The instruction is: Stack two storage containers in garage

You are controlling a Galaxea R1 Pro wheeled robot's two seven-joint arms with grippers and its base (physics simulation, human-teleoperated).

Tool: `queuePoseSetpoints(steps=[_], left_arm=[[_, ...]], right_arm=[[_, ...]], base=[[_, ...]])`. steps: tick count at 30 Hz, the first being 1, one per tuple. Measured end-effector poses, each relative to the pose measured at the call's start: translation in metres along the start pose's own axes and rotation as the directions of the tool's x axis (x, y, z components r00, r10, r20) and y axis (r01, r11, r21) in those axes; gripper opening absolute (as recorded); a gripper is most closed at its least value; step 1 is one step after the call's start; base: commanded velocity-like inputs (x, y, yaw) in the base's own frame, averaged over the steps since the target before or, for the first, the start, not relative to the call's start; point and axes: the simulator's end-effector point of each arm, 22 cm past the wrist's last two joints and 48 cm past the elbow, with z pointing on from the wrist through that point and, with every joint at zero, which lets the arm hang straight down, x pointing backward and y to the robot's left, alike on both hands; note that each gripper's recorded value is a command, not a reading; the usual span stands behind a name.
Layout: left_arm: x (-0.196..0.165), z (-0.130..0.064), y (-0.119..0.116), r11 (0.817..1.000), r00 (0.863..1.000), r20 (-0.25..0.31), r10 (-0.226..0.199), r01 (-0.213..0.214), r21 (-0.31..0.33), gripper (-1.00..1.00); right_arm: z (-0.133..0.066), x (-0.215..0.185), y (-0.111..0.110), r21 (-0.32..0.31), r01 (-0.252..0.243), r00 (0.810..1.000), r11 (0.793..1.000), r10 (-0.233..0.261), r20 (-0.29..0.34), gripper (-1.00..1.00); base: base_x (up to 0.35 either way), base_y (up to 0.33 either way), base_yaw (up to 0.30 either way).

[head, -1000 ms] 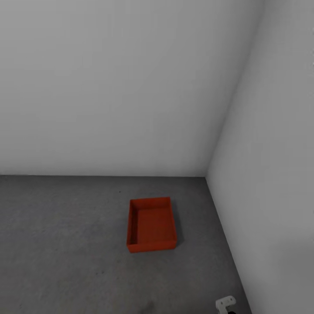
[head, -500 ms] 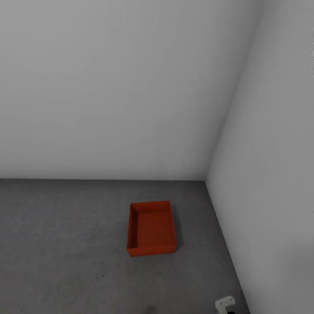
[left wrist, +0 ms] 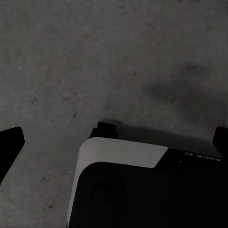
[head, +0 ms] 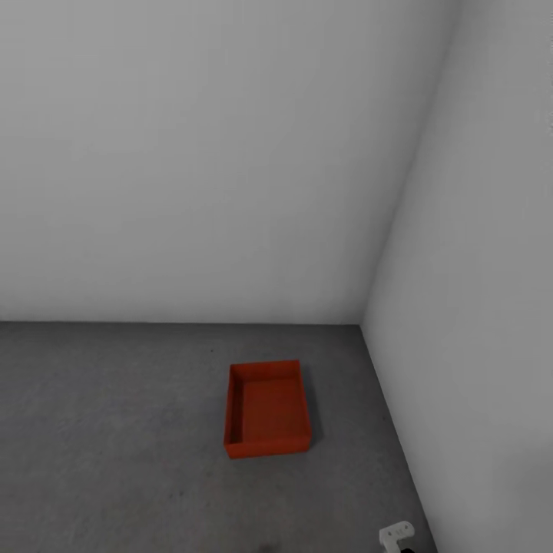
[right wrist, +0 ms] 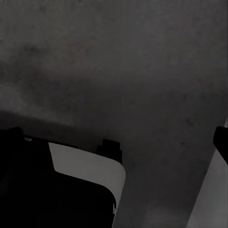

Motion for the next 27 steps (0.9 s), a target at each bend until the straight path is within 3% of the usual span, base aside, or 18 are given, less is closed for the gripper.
queuePoseSetpoints(steps=[27], left_arm=[[-0.019, -0.035, -0.001, 1.000, 0.999, 0.041, -0.003, 0.003, 0.009, 1.00]], right_arm=[[-0.038, -0.019, -0.001, 0.009, 0.003, 0.999, 1.000, -0.003, 0.042, 1.00]], base=[[0.000, 0.000, 0.000]])
